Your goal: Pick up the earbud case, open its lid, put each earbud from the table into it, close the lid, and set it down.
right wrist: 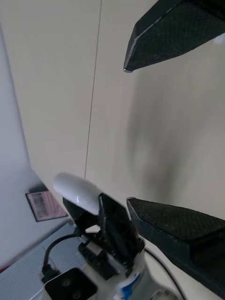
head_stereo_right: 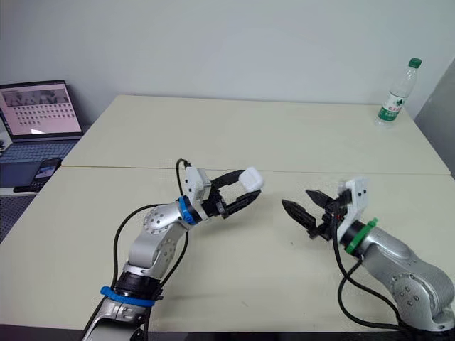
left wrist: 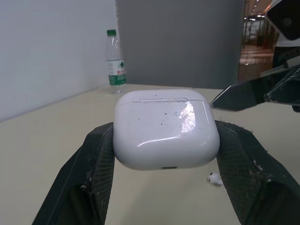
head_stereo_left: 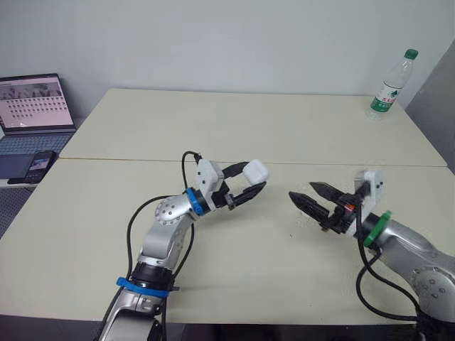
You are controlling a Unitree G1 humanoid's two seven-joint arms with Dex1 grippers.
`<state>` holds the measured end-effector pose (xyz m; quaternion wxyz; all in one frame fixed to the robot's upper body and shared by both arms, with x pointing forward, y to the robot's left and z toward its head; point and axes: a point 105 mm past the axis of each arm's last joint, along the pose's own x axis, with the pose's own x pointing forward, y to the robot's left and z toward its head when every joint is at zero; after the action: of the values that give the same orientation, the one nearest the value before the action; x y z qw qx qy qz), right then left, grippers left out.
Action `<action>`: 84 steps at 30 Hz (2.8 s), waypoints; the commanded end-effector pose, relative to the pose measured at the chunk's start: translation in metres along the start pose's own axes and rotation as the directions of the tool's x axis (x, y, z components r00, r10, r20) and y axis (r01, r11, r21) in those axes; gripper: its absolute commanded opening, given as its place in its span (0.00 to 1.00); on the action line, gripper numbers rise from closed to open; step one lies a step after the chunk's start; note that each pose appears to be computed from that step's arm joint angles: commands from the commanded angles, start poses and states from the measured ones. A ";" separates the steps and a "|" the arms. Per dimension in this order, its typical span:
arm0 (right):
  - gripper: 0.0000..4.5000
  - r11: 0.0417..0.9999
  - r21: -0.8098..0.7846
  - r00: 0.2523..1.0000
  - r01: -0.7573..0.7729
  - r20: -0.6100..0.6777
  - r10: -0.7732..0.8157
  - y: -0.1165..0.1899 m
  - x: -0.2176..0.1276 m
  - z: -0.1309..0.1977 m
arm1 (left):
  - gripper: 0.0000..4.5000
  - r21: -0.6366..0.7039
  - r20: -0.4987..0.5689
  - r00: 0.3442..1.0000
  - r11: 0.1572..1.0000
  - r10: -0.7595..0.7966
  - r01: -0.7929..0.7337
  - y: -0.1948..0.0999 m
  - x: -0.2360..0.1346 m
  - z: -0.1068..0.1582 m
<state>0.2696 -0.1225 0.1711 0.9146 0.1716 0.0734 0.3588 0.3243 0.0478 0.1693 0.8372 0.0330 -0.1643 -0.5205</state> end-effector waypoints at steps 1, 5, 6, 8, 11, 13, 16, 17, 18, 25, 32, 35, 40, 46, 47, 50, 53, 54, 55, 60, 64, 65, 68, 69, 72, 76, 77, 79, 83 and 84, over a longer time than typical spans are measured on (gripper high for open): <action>1.00 0.987 0.146 0.997 -0.073 0.036 0.069 0.023 0.004 0.010 | 0.62 0.036 0.067 0.996 0.997 -0.065 0.062 -0.008 0.011 0.015; 1.00 0.949 0.303 0.993 -0.086 0.102 0.057 0.031 0.011 0.021 | 0.62 0.028 0.085 0.991 0.995 -0.100 0.098 -0.016 0.016 0.015; 1.00 0.938 0.335 0.992 -0.089 0.113 0.053 0.032 0.014 0.022 | 0.62 0.024 0.090 0.990 0.994 -0.104 0.102 -0.017 0.017 0.015; 1.00 0.925 0.370 0.992 -0.091 0.119 0.050 0.036 0.017 0.023 | 0.62 0.022 0.093 0.990 0.994 -0.109 0.107 -0.018 0.018 0.015; 1.00 0.919 0.385 0.993 -0.087 0.113 0.046 0.037 0.021 0.023 | 0.62 0.022 0.091 0.989 0.993 -0.113 0.112 -0.019 0.018 0.014; 1.00 0.921 0.380 0.995 -0.079 0.092 0.047 0.038 0.022 0.020 | 0.62 0.021 0.092 0.989 0.993 -0.114 0.112 -0.020 0.017 0.013; 0.91 0.922 0.379 0.995 -0.075 0.086 0.045 0.037 0.023 0.019 | 0.62 0.022 0.091 0.990 0.994 -0.109 0.107 -0.019 0.017 0.013; 0.85 0.923 0.377 0.995 -0.074 0.085 0.044 0.036 0.023 0.019 | 0.62 0.023 0.090 0.990 0.994 -0.106 0.104 -0.018 0.016 0.012; 0.78 0.924 0.376 0.995 -0.073 0.085 0.044 0.036 0.023 0.020 | 0.62 0.023 0.090 0.990 0.994 -0.104 0.103 -0.018 0.016 0.012; 0.20 0.928 0.364 0.996 -0.072 0.082 0.045 0.035 0.024 0.020 | 0.62 -0.011 0.097 0.987 0.992 -0.125 0.127 -0.020 0.014 0.012; 0.17 0.936 0.347 0.997 -0.049 0.071 0.026 0.029 0.024 0.018 | 0.91 -0.064 0.070 0.983 0.982 -0.171 0.176 -0.026 0.008 0.008; 0.17 0.937 0.346 0.997 -0.042 0.072 0.018 0.026 0.022 0.019 | 0.99 -0.050 0.012 0.989 0.987 -0.150 0.150 -0.020 0.004 0.002; 0.17 0.956 0.292 0.999 -0.033 0.049 0.019 0.009 0.010 0.020 | 0.99 -0.057 -0.148 0.975 0.986 -0.165 0.158 -0.005 -0.010 -0.009; 0.17 0.979 0.110 0.964 -0.169 -0.188 0.187 0.005 -0.005 -0.013 | 0.99 -0.352 -0.163 0.916 0.889 -0.366 0.292 -0.009 -0.027 0.003; 0.17 0.975 0.083 0.952 -0.207 -0.215 0.220 0.006 -0.007 -0.014 | 0.99 -0.392 -0.161 0.905 0.867 -0.394 0.308 -0.010 -0.028 0.004; 0.17 0.961 0.016 0.928 -0.275 -0.259 0.269 0.005 -0.007 -0.014 | 0.99 -0.480 -0.139 0.890 0.816 -0.433 0.322 -0.012 -0.029 0.009; 0.17 0.935 -0.007 0.898 -0.354 -0.280 0.339 0.010 -0.007 -0.013 | 0.99 -0.561 -0.099 0.871 0.750 -0.482 0.351 -0.019 -0.028 0.014; 0.17 0.927 -0.009 0.891 -0.375 -0.280 0.358 0.012 -0.007 -0.012 | 0.99 -0.575 -0.094 0.859 0.732 -0.503 0.366 -0.023 -0.029 0.014; 0.17 0.918 -0.016 0.883 -0.397 -0.278 0.377 0.015 -0.006 -0.011 | 0.99 -0.586 -0.092 0.847 0.717 -0.523 0.379 -0.027 -0.029 0.014; 0.17 0.885 -0.050 0.861 -0.463 -0.262 0.436 0.024 -0.001 -0.005 | 0.99 -0.607 -0.080 0.822 0.682 -0.564 0.408 -0.039 -0.029 0.012; 0.17 0.864 -0.053 0.841 -0.501 -0.265 0.471 0.029 0.001 -0.003 | 0.99 -0.620 -0.063 0.814 0.662 -0.578 0.422 -0.042 -0.027 0.014; 0.17 0.862 -0.053 0.839 -0.505 -0.266 0.475 0.030 0.001 -0.003 | 0.99 -0.620 -0.066 0.812 0.661 -0.580 0.422 -0.042 -0.027 0.014; 0.17 0.859 -0.066 0.837 -0.508 -0.274 0.474 0.029 0.002 -0.002 | 0.99 -0.623 -0.066 0.808 0.657 -0.586 0.425 -0.045 -0.028 0.013; 0.17 0.857 -0.067 0.835 -0.511 -0.277 0.476 0.029 0.002 -0.003 | 0.99 -0.626 -0.062 0.808 0.653 -0.586 0.426 -0.046 -0.028 0.014; 0.17 0.852 -0.065 0.828 -0.520 -0.281 0.484 0.030 0.003 -0.005 | 0.99 -0.628 -0.056 0.810 0.651 -0.584 0.426 -0.046 -0.029 0.015; 0.17 0.848 -0.068 0.825 -0.525 -0.285 0.488 0.031 0.004 -0.007 | 0.99 -0.625 -0.054 0.815 0.656 -0.576 0.423 -0.044 -0.029 0.015; 0.17 0.848 -0.069 0.825 -0.525 -0.286 0.487 0.031 0.004 -0.007 | 0.99 -0.624 -0.051 0.817 0.657 -0.575 0.423 -0.044 -0.030 0.016; 0.17 0.849 -0.072 0.825 -0.524 -0.289 0.485 0.030 0.004 -0.008 | 0.87 -0.623 -0.047 0.819 0.658 -0.572 0.423 -0.042 -0.029 0.017; 0.17 0.847 -0.076 0.824 -0.526 -0.292 0.485 0.030 0.004 -0.008 | 0.58 -0.626 -0.043 0.816 0.652 -0.576 0.428 -0.043 -0.030 0.017; 0.17 0.846 -0.076 0.823 -0.527 -0.292 0.486 0.030 0.004 -0.009 | 0.51 -0.627 -0.042 0.815 0.650 -0.578 0.428 -0.043 -0.030 0.017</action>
<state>0.2516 -0.0989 0.1643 0.7788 0.0767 0.1383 0.6070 0.2742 0.0577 0.1566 0.6512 -0.1232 0.1468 -0.7343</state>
